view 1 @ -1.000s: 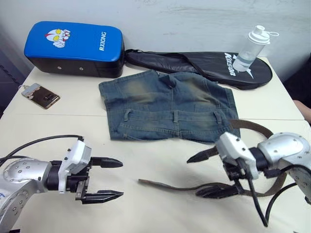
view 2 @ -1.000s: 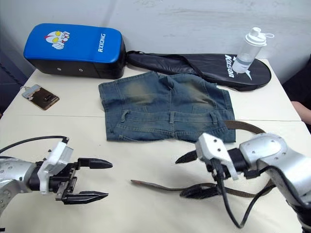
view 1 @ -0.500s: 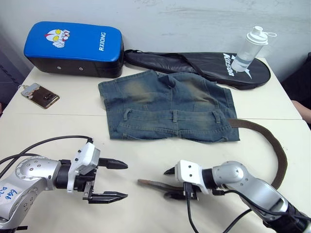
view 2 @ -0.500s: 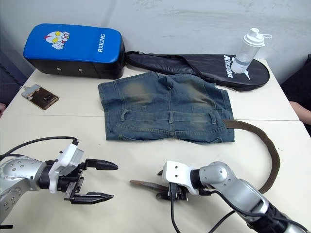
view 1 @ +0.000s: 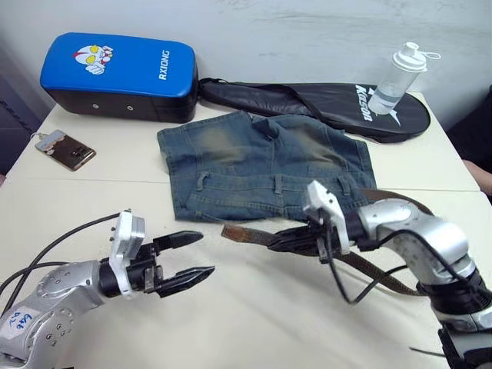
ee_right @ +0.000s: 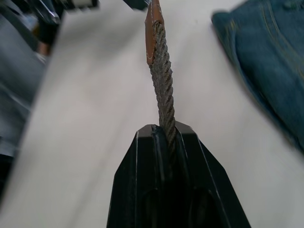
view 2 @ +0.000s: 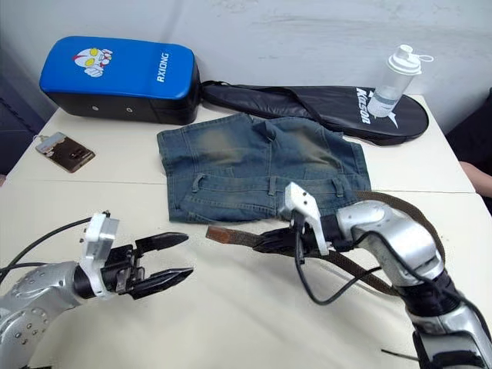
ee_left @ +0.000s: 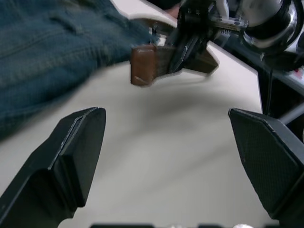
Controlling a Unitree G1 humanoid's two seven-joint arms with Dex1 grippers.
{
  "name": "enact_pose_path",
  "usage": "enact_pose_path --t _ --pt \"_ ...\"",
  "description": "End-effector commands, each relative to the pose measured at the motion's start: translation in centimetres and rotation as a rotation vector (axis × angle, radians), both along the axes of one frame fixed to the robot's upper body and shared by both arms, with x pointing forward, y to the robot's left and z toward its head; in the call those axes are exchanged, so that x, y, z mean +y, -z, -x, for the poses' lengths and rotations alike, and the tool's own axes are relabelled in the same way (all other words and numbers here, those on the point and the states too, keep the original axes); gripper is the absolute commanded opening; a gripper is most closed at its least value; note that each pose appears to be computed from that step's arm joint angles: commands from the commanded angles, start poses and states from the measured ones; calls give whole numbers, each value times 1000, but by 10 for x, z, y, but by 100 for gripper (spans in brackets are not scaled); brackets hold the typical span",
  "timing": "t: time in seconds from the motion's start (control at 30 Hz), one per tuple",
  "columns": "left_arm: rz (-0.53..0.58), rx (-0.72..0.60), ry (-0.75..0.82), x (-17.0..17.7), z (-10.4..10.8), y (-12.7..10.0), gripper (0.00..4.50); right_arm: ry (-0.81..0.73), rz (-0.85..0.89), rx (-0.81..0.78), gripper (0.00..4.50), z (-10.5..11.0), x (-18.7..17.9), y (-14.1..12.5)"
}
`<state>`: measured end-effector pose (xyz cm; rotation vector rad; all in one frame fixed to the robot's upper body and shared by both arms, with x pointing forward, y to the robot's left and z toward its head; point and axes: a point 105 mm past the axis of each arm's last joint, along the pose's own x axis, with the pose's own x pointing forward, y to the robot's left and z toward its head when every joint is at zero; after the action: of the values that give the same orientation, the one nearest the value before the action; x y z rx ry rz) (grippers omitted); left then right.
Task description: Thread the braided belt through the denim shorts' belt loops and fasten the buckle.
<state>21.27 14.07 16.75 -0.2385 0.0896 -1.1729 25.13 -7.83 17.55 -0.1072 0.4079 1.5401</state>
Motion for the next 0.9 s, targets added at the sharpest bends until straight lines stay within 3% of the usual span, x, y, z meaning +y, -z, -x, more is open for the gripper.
enact_pose_path --t 0.03,0.23,0.33,0.37,0.47,0.57,0.6,0.7,0.73,0.87,0.9 --pt "81 21 3 -18 -4 -9 450 -46 -59 78 7 9 4 -15" --pt "136 55 75 -41 -9 -13 450 -25 -64 85 7 8 8 -19" --pt "156 82 108 -47 -11 -13 366 -11 -65 80 0 8 7 -20" --pt "152 82 108 -48 -12 -13 303 -7 -67 80 0 8 7 -20" --pt "120 76 93 -48 -18 -10 190 7 -69 75 0 7 5 -20" --pt "174 68 91 -47 -23 -19 47 33 -63 80 0 5 2 -18" --pt "190 59 95 -47 -23 -22 4 58 -59 80 42 3 0 -17" --pt "227 49 85 -47 -29 -27 0 134 -62 41 145 -6 -12 -20" --pt "226 48 70 -47 -33 -28 0 182 -96 12 204 -15 -18 -28" --pt "263 93 -6 -46 -58 -35 0 392 -348 -134 376 -55 -41 -85" --pt "287 130 -41 -47 -69 -37 0 414 -424 -145 376 -58 -44 -101"
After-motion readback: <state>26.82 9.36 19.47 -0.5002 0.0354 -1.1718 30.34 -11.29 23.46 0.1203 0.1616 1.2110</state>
